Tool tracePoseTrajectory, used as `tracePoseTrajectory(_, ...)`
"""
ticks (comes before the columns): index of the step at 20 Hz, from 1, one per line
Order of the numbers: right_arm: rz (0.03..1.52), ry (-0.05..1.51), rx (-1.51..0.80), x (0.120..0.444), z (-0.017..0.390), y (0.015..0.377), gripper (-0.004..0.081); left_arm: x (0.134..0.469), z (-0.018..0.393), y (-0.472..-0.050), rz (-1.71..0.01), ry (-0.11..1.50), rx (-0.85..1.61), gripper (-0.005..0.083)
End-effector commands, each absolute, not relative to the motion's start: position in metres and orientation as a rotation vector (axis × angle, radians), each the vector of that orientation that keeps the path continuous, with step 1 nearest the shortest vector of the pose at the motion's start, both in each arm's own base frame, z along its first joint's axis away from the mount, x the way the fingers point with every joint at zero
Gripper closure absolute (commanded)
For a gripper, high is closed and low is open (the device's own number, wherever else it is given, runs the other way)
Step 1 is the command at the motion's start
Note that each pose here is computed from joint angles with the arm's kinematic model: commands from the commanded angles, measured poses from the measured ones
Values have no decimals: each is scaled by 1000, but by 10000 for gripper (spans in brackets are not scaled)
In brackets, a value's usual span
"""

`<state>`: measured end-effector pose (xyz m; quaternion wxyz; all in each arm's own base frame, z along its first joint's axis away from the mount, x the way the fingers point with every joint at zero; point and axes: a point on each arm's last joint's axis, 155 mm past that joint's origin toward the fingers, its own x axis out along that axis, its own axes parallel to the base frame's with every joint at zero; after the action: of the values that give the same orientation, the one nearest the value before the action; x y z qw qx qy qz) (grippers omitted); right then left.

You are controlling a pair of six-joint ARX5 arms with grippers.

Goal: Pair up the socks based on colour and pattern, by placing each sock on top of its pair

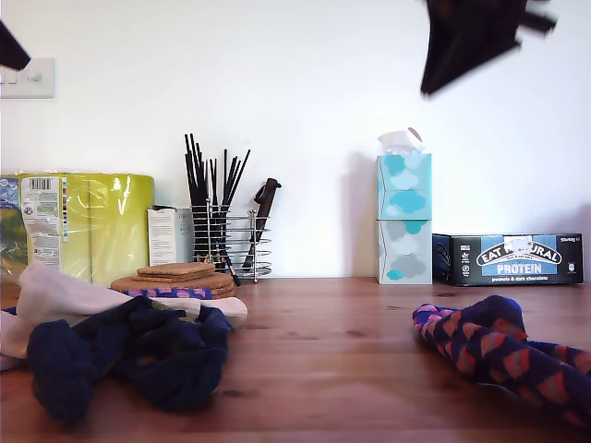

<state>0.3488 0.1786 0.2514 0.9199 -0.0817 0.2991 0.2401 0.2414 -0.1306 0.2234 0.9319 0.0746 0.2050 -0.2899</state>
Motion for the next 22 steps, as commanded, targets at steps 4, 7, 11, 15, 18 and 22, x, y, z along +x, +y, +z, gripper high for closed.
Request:
tracePoseTrajectory(4, 650, 561, -142, 282, 244, 192, 782, 255, 217, -123, -563, 439, 165, 795)
tracePoseTrajectory(7, 815, 536, -123, 227, 244, 205, 782, 264, 206, -118, -569, 473, 218, 795)
tracePoseTrajectory(11, 931, 507, -146, 171, 256, 204, 782, 272, 194, -101, -591, 598, 327, 795)
tracePoseTrajectory(15, 983, 537, -151, 140, 252, 196, 782, 288, 183, -85, -684, 749, 466, 795)
tracePoseTrajectory(18, 986, 579, -161, 134, 244, 193, 782, 318, 171, -76, -682, 832, 418, 423)
tracePoseTrajectory(22, 988, 588, -173, 132, 241, 191, 782, 357, 148, -68, -715, 835, 558, 191)
